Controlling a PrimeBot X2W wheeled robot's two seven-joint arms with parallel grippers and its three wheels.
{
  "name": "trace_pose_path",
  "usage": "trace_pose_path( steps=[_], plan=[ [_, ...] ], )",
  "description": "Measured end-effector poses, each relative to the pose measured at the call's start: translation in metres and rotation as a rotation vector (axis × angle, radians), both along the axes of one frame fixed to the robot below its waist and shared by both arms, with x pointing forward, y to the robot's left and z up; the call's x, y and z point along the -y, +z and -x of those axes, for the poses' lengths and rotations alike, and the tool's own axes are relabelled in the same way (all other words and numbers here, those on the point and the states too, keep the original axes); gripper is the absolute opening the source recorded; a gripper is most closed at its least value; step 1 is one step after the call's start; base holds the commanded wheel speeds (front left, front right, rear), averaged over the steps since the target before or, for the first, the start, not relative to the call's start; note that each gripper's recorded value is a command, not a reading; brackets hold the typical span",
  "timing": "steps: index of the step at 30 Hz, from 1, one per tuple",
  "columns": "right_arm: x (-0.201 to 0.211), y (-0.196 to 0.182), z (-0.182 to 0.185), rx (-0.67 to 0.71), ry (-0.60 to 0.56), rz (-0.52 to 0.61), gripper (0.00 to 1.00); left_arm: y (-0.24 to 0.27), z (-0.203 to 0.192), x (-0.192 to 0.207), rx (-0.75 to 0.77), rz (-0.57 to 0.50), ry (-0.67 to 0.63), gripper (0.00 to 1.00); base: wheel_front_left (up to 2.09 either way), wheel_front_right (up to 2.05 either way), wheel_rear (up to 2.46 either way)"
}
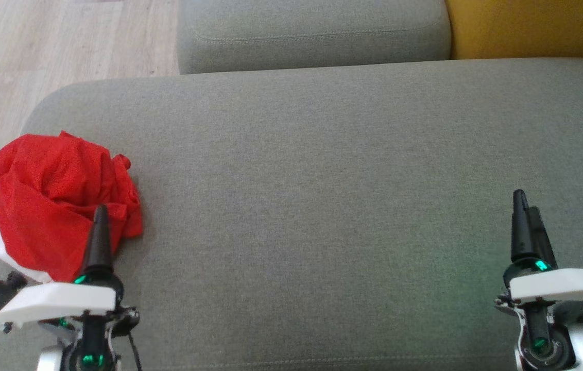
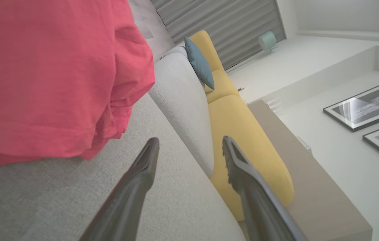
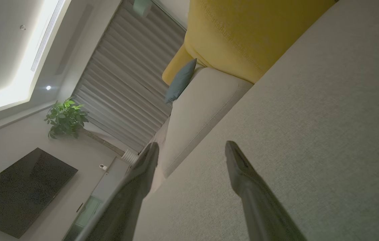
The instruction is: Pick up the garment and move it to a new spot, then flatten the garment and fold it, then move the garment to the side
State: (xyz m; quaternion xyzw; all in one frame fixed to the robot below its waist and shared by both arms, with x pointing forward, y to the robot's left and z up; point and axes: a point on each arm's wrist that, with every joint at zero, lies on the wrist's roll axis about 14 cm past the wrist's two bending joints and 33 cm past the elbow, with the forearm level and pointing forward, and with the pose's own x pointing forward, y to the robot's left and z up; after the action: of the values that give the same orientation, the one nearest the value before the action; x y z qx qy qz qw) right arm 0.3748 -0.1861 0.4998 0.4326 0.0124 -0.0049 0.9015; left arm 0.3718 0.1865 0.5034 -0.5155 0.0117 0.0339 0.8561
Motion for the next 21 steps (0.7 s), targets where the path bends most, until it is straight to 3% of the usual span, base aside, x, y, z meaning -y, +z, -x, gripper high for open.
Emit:
trace_pose_path(
  steps=[21],
  plan=[
    [-0.019,0.013,-0.001,0.066,0.059,0.36,1.0,0.007,0.0,0.04,0.006,-0.476,-0.101,1.0,0.0,0.0,0.0]
  ],
)
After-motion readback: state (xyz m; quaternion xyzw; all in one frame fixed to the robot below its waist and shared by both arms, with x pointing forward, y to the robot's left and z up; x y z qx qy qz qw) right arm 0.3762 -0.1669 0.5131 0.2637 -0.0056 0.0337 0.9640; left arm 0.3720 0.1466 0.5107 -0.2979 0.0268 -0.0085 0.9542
